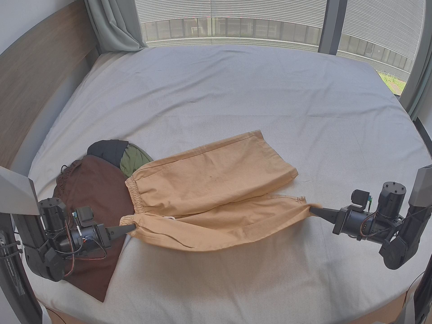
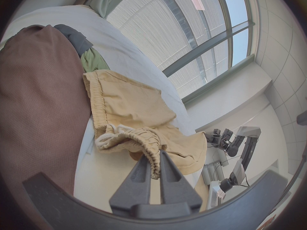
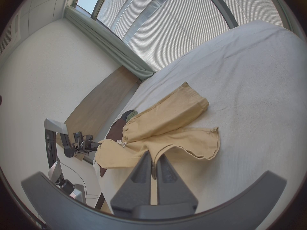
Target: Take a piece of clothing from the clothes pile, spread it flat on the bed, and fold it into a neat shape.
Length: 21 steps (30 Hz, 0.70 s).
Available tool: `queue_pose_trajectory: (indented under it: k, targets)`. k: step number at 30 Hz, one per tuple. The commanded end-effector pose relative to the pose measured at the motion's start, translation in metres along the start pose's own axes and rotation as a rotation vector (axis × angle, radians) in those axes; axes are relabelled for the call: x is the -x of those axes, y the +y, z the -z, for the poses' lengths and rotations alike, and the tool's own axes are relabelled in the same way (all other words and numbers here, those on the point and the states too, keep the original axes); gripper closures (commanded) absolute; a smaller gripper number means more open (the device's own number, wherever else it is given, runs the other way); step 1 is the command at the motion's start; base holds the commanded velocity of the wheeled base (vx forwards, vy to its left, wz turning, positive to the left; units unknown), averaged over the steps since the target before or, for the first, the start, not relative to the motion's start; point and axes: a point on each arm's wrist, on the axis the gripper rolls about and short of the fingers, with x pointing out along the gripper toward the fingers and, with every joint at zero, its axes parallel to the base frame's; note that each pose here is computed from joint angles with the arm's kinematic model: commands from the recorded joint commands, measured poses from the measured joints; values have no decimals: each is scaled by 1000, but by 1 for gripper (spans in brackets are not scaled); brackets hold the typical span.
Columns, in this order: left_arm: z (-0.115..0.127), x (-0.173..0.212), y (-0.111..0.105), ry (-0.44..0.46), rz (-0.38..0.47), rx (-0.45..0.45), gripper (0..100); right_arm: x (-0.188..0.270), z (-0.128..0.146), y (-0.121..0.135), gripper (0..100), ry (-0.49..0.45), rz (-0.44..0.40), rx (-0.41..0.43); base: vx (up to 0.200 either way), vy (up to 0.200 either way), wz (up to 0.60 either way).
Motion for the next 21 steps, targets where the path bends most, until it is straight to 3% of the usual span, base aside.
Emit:
queue_pose_trajectory:
  k: [1,21]
  targets:
    - [-11,0,-5,-41,-3,-18,100,-7,-8,3,100,-34,-14,9,0,0,0]
    - [-29,-12,-5,-124,-43,8,100,-27,-48,12,100,-187,-52,15,0,0,0]
